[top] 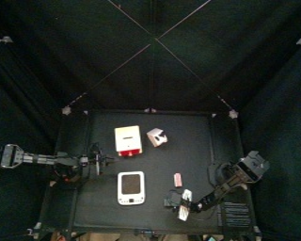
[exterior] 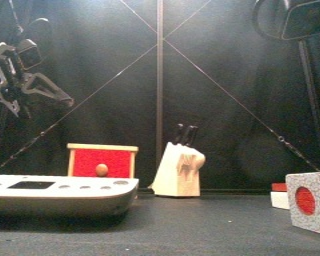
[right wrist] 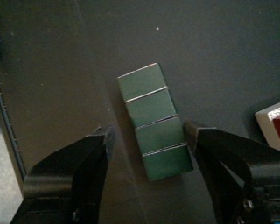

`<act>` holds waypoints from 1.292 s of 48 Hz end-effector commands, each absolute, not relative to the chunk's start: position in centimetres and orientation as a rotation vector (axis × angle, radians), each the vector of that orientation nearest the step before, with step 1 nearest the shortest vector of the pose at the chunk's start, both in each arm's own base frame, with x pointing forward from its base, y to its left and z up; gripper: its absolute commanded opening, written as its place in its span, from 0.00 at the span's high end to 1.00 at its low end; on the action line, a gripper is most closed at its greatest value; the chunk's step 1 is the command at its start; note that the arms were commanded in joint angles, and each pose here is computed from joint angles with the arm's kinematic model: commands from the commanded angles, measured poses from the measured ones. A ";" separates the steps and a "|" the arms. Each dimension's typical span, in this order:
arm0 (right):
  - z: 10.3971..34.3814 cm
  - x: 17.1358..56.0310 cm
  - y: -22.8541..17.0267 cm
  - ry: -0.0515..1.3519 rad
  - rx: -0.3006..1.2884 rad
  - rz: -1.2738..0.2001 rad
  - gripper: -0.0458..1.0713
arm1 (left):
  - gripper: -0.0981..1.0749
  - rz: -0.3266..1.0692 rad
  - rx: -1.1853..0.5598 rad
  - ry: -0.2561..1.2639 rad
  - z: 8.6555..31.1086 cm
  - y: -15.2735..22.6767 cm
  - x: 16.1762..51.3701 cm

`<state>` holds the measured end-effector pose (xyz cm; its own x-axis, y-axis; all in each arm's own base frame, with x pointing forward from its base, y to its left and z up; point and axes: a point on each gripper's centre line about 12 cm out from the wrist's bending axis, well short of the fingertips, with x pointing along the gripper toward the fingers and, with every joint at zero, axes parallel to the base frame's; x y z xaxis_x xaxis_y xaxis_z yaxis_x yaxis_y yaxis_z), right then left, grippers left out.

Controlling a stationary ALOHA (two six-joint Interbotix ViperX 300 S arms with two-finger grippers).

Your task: Grab green sushi roll

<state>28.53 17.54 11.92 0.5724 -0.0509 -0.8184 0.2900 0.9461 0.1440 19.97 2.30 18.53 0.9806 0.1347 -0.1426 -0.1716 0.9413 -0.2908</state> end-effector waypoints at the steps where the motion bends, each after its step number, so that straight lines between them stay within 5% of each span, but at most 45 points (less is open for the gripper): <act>1: 12.2 28.9 17.4 0.936 0.294 -0.195 0.12 | 0.58 0.152 -0.302 0.107 18.9 2.3 20.2; 25: 10.6 29.6 16.8 0.969 0.308 -0.209 0.14 | 0.58 0.153 -0.303 0.108 18.9 2.3 20.2; 42: 10.6 29.7 16.7 0.967 0.310 -0.212 0.36 | 0.58 0.153 -0.305 0.108 18.9 2.3 20.2; 62: 14.2 30.7 16.2 0.873 0.352 -0.182 0.42 | 0.58 0.154 -0.305 0.110 18.9 2.3 20.2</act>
